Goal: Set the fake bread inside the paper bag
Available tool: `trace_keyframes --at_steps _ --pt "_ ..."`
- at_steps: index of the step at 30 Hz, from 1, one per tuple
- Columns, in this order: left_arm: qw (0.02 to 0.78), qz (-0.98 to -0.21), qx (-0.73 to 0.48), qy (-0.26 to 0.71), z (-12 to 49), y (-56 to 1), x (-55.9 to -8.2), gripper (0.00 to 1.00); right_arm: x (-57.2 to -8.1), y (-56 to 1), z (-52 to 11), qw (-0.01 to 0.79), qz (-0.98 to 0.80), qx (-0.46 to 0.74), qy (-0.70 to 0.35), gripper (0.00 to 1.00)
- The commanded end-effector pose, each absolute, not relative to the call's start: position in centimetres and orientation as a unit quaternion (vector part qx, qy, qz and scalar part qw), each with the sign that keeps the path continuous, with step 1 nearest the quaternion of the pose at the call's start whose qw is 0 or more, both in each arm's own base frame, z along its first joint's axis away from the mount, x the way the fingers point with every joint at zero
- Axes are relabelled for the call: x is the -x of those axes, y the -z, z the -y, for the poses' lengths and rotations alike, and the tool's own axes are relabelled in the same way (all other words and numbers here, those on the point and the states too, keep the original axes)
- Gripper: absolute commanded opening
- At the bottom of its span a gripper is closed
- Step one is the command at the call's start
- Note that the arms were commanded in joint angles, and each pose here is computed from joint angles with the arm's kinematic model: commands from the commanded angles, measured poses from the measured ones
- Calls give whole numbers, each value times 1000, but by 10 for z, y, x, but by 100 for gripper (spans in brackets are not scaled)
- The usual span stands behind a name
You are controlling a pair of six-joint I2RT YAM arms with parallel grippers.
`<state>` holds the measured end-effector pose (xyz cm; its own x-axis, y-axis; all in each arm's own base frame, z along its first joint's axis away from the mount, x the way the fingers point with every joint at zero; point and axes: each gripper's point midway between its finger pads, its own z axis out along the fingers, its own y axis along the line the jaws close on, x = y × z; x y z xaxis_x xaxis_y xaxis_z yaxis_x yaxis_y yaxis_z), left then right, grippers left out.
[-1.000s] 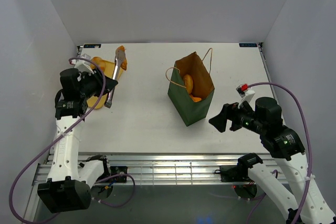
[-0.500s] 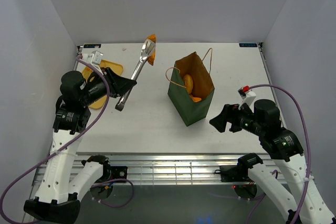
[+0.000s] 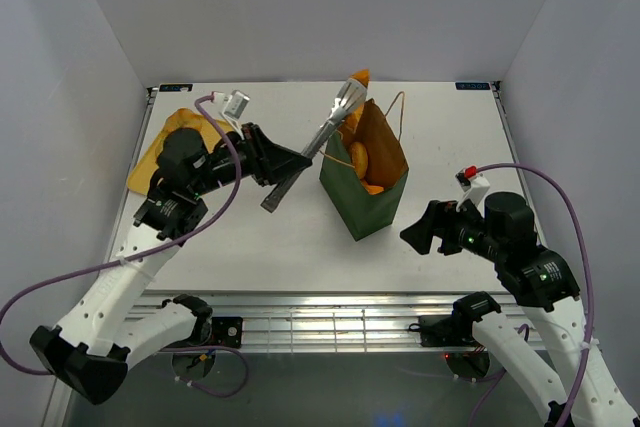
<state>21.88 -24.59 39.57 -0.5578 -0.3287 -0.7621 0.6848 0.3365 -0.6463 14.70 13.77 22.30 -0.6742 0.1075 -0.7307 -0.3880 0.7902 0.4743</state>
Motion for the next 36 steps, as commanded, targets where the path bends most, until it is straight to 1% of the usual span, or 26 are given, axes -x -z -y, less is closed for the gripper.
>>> trace_keyframes --at_steps 1,5,11,20,36 --pt "482 -659 -145 559 268 -413 -220 40 -146 -231 -136 407 -854 78 -315 90" --pt "487 -678 -130 534 277 -396 -236 40 -144 -231 -136 406 -854 78 -315 90" --pt "480 -692 -129 525 285 -383 -243 43 -143 -226 -134 404 -856 75 -313 90" --pt "477 -717 -113 496 280 -366 -251 52 -143 -232 -134 411 -853 76 -314 90" --pt "478 -723 -110 487 274 -362 -248 54 -141 -227 -134 408 -853 78 -316 90"
